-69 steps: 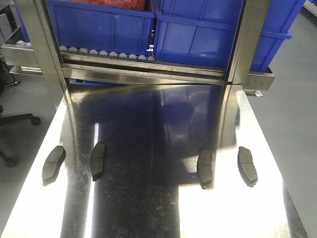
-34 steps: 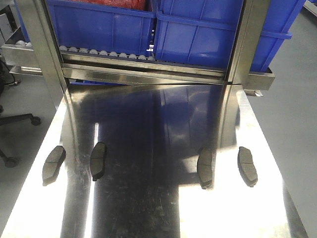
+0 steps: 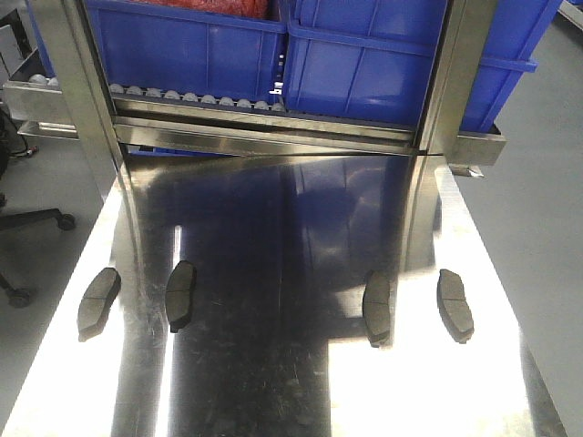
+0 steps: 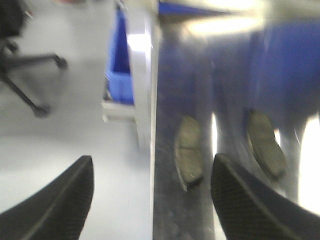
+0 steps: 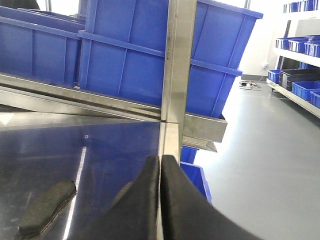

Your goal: Move and align brake pads A on conveyor

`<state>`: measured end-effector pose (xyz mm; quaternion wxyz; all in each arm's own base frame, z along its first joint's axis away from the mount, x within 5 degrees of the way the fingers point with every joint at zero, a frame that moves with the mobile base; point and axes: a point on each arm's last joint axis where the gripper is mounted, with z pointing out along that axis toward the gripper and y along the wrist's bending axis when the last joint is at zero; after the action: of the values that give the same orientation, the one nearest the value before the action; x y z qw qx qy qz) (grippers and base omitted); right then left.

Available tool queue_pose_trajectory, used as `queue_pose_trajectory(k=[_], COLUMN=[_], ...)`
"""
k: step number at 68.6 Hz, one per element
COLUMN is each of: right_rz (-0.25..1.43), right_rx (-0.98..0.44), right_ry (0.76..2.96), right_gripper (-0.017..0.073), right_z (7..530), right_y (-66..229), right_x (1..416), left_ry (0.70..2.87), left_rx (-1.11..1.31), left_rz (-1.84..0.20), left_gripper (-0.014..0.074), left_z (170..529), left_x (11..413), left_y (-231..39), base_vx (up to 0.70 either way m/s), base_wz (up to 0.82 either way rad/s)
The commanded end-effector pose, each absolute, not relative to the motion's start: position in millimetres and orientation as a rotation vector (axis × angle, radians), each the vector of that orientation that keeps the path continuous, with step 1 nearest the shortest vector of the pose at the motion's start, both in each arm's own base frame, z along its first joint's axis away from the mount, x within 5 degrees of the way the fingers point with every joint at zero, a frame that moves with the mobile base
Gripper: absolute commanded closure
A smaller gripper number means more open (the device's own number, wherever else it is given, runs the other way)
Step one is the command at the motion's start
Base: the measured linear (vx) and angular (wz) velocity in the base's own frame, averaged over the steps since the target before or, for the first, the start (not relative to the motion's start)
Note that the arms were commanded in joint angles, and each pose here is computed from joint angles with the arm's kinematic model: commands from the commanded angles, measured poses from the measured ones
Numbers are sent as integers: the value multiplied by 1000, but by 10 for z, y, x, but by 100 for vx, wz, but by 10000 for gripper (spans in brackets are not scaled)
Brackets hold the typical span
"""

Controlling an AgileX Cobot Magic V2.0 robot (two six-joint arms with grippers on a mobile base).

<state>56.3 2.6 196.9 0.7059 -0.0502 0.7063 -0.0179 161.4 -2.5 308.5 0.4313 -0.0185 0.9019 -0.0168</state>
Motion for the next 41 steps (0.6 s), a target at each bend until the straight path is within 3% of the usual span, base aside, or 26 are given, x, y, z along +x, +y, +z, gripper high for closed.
queue_pose_trajectory(k=[1, 19, 41], right_rz=[-52, -52, -52], right_rx=[-109, -109, -109], right_ry=[1487, 1487, 1487], right_gripper=[569, 569, 569], right_z=[2035, 2035, 2035], right_y=[23, 23, 23], right_x=[555, 555, 555], left_ry=[2293, 2548, 2769], left_rx=[38, 28, 16], left_rz=[-57, -75, -79], left_gripper=[102, 102, 102], left_z=[3211, 2908, 2509], left_x=[1933, 2688, 3315], left_y=[-129, -265, -340], base_vx=[0, 0, 0], base_wz=[0, 0, 0])
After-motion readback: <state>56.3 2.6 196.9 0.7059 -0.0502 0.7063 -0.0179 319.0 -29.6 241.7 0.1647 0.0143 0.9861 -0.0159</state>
